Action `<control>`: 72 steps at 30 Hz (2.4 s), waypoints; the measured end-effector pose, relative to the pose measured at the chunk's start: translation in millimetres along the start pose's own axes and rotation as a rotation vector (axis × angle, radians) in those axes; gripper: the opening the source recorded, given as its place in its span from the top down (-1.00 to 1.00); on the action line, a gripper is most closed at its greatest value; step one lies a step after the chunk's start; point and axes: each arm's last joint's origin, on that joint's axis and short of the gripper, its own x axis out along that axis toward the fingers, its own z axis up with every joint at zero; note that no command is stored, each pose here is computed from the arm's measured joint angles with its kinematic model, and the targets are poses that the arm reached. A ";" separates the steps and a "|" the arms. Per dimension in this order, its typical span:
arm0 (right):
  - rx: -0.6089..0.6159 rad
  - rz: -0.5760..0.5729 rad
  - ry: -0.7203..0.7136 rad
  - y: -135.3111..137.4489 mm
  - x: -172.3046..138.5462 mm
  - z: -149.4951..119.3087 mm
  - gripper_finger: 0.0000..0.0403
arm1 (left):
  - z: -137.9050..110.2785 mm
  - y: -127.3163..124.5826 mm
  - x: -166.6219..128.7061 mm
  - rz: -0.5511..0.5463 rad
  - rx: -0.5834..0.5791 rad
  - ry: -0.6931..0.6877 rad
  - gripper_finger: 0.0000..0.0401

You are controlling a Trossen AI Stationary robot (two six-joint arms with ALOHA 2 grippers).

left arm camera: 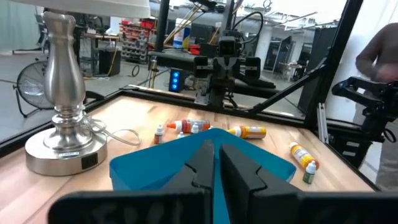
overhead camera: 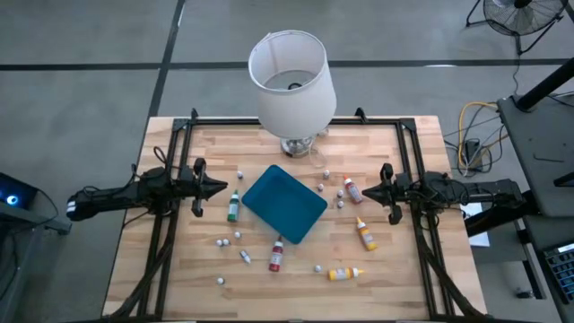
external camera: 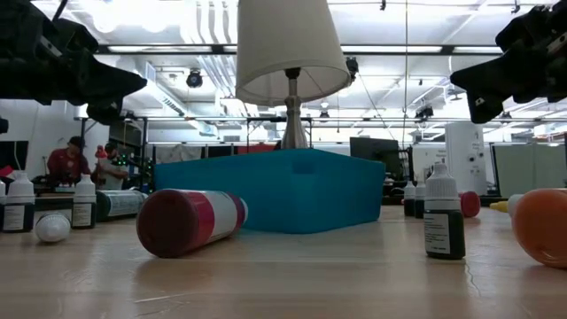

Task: Pick & Place food coloring
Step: Put the small red food coloring bottle into the blue container

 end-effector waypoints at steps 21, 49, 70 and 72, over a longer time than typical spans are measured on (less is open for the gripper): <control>0.173 0.031 -0.186 2.9 -1.7 17.7 0.96 | -0.4 0.0 0.1 -0.002 -0.020 0.004 1.00; 0.070 -0.052 -0.510 31.5 -29.4 180.3 0.96 | -0.4 0.0 0.1 -0.003 -0.020 0.004 1.00; -0.017 -0.114 -0.241 56.9 13.9 290.4 0.96 | -0.1 -0.1 0.1 -0.005 -0.019 0.001 1.00; -0.033 -0.120 -0.217 58.4 16.6 296.8 0.96 | 0.3 -0.2 0.1 -0.006 -0.020 -0.003 1.00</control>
